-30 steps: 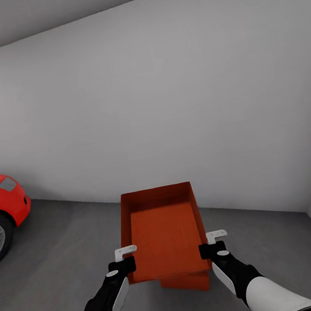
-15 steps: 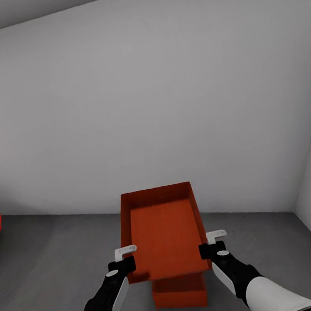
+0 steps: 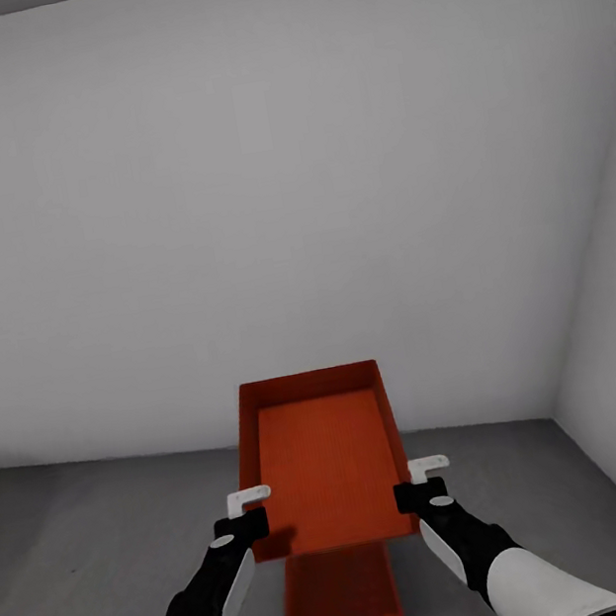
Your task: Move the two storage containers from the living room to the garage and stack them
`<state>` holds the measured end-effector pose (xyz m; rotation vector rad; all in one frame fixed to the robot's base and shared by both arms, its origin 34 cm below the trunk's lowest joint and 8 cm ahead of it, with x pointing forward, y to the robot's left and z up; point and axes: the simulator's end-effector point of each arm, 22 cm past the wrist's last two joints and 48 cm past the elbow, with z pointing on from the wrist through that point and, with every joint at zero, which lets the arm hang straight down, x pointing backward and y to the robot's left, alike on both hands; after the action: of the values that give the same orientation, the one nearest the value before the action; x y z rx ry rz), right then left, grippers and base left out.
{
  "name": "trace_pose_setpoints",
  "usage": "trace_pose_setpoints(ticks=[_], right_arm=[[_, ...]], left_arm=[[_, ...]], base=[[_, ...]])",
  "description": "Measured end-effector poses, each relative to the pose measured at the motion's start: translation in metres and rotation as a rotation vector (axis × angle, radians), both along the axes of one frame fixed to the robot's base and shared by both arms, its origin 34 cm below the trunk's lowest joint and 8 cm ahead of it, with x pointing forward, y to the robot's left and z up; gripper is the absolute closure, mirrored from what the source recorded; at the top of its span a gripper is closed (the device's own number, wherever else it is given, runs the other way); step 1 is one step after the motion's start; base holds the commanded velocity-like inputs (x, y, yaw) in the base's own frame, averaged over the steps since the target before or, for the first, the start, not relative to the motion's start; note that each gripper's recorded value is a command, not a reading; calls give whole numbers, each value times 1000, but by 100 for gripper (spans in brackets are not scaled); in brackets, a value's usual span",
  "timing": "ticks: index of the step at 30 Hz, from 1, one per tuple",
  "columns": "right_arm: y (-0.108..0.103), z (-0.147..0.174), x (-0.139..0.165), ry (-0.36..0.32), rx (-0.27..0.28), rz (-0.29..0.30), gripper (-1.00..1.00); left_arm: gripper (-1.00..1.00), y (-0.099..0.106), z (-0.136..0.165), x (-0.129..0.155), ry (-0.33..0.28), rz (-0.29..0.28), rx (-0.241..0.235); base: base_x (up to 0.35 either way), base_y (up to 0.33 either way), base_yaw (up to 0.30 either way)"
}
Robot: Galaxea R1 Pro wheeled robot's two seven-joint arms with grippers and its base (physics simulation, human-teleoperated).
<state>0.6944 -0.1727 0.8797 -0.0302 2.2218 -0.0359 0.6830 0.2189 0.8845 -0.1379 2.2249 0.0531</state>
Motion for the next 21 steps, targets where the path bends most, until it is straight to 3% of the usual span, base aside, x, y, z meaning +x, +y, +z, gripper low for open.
trace_pose_setpoints(ticks=[17,21], right_arm=[[0,0,0,0,0,0,100],[0,1,1,-3,-11,8,100]], left_arm=[[100,0,0,0,0,0,1],[100,0,-2,-1,-3,7,-15]], base=[[320,84,-7],[0,0,0]])
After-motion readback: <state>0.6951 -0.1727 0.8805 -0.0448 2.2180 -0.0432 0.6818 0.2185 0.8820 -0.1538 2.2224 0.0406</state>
